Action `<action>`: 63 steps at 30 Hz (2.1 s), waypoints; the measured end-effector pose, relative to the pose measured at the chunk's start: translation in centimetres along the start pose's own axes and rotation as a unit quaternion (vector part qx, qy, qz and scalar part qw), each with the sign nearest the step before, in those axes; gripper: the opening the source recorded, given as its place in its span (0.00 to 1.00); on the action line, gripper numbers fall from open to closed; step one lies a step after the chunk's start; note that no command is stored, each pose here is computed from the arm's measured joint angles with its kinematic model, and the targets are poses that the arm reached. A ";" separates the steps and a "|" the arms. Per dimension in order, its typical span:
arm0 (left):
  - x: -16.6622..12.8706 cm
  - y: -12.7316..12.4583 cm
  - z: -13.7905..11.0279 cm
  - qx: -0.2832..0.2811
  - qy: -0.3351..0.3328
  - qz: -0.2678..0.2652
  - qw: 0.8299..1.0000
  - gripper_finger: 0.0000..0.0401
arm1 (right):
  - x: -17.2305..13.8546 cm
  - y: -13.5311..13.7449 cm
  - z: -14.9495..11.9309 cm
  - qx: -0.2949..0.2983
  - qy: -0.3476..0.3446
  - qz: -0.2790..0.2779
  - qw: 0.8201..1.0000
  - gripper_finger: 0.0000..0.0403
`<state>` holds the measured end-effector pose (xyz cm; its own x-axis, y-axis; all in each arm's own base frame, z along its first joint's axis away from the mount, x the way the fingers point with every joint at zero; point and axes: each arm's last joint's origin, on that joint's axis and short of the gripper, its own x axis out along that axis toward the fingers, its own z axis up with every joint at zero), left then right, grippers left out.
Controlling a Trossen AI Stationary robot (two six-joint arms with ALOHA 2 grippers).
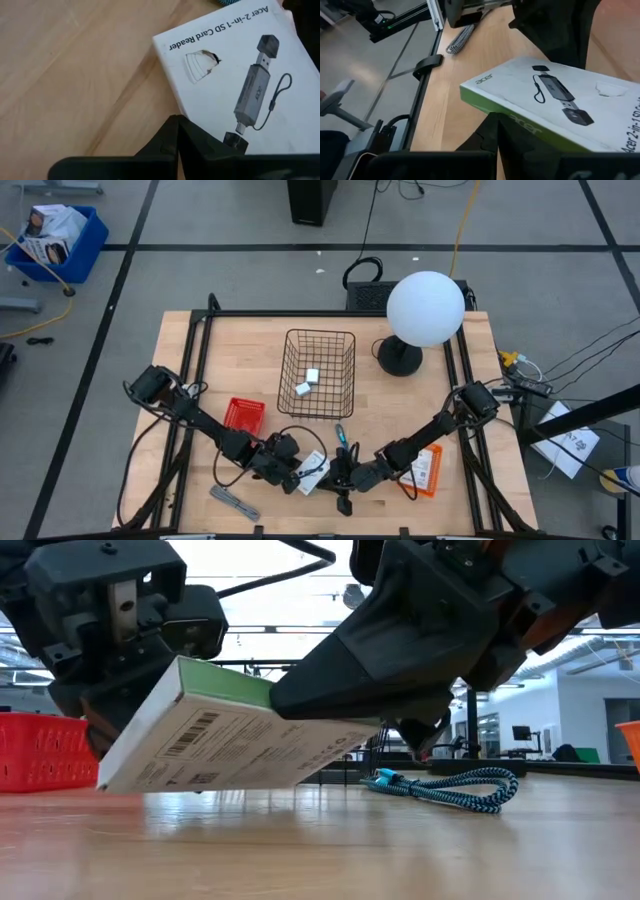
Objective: Pick and place items into bin
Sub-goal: Put the card reader box into the orange basket
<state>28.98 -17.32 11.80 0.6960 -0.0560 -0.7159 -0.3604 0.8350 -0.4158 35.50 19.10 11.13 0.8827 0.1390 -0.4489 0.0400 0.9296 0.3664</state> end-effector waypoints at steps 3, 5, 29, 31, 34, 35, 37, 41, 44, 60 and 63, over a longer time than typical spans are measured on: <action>0.0 0.0 0.0 0.000 0.006 -0.003 1.000 0.01 | 0.0 0.0 0.1 0.001 -0.003 -0.001 1.000 0.00; 0.0 0.0 -0.1 0.002 0.010 -0.001 1.000 0.01 | 0.0 0.1 0.2 0.001 -0.009 -0.001 1.000 0.00; 0.2 -0.4 0.0 -0.007 0.004 -0.018 1.000 0.06 | 0.1 -0.3 1.3 0.016 -0.052 -0.018 0.998 0.00; 0.1 -0.8 0.2 -0.009 -0.002 -0.032 0.999 0.06 | 0.2 -0.7 1.2 0.014 -0.046 -0.030 0.998 0.00; 0.1 -1.1 0.3 0.003 -0.006 -0.053 0.999 0.06 | 0.4 -1.2 0.8 0.010 -0.033 -0.039 0.999 0.00; 0.1 -1.1 0.4 0.005 -0.008 -0.056 0.998 0.06 | 0.4 -1.2 1.0 0.014 -0.035 -0.037 0.999 0.00; 0.1 -1.1 0.4 0.006 -0.011 -0.054 0.998 0.06 | 0.4 -1.2 1.0 0.019 -0.031 -0.037 0.999 0.00; 0.1 -1.1 0.4 0.014 -0.016 -0.054 0.998 0.06 | 0.3 -1.1 0.7 0.019 -0.022 -0.037 0.999 0.00; 0.2 -0.8 0.5 0.012 -0.020 -0.042 0.999 0.06 | 0.3 -0.9 0.5 0.017 -0.019 -0.034 0.999 0.00; 0.2 -1.1 0.7 0.014 -0.042 -0.051 0.998 0.06 | 0.2 -0.7 0.3 0.029 -0.008 -0.028 0.999 0.00; 0.2 -1.2 0.7 0.015 -0.043 -0.054 0.997 0.06 | 0.1 -0.4 0.1 0.028 -0.006 -0.025 0.999 0.00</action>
<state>29.97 -17.93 12.53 0.7816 -0.1006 -0.6156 -0.2623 0.8425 -0.4706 35.60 18.68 11.00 0.8848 0.0881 -0.4575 0.1100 0.9148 0.3887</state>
